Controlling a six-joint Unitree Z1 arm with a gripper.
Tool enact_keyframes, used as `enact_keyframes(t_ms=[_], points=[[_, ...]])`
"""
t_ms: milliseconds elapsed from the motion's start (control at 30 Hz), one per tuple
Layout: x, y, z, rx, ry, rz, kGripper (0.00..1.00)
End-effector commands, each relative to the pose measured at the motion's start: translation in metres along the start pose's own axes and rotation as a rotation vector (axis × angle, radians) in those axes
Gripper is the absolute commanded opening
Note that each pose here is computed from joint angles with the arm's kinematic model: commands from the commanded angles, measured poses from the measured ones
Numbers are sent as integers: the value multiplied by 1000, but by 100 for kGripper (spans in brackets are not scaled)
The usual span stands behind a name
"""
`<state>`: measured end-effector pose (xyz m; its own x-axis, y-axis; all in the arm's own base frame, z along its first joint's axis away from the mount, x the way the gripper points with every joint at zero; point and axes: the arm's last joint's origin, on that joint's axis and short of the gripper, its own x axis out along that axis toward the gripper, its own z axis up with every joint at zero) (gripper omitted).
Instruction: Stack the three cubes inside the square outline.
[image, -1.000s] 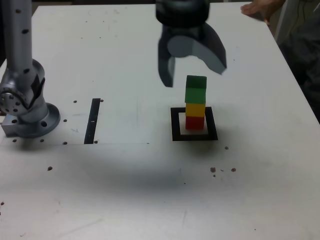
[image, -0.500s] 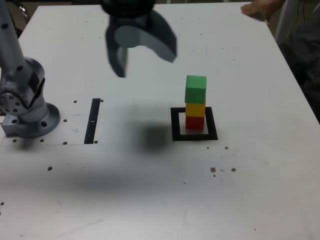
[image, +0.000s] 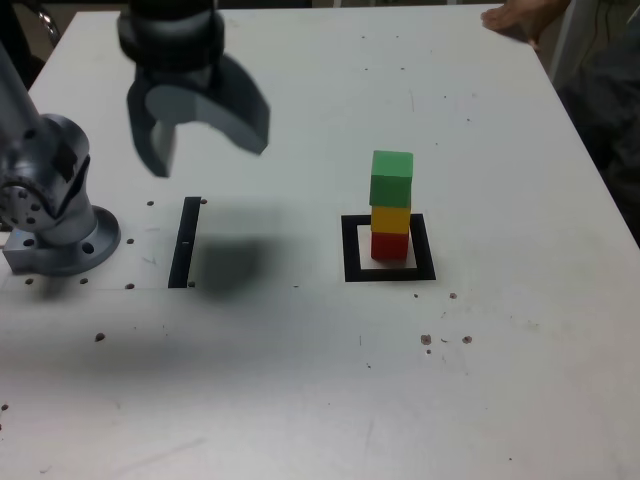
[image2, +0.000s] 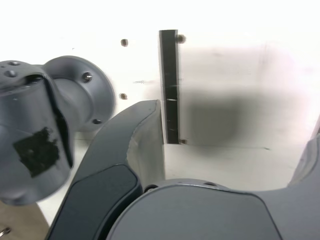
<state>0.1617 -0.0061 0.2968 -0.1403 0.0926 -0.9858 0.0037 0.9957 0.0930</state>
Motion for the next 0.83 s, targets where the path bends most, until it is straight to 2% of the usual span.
enact_keyframes(t_ms=[0, 333, 500, 667, 800], points=[[7, -1, -4, -3, -1, -8, 100], [49, -5, -13, -14, 39, -46, 100], [66, -8, -16, -17, 40, -71, 100], [73, -9, -17, -18, 33, -84, 100], [71, -8, -17, -18, 30, -80, 100]])
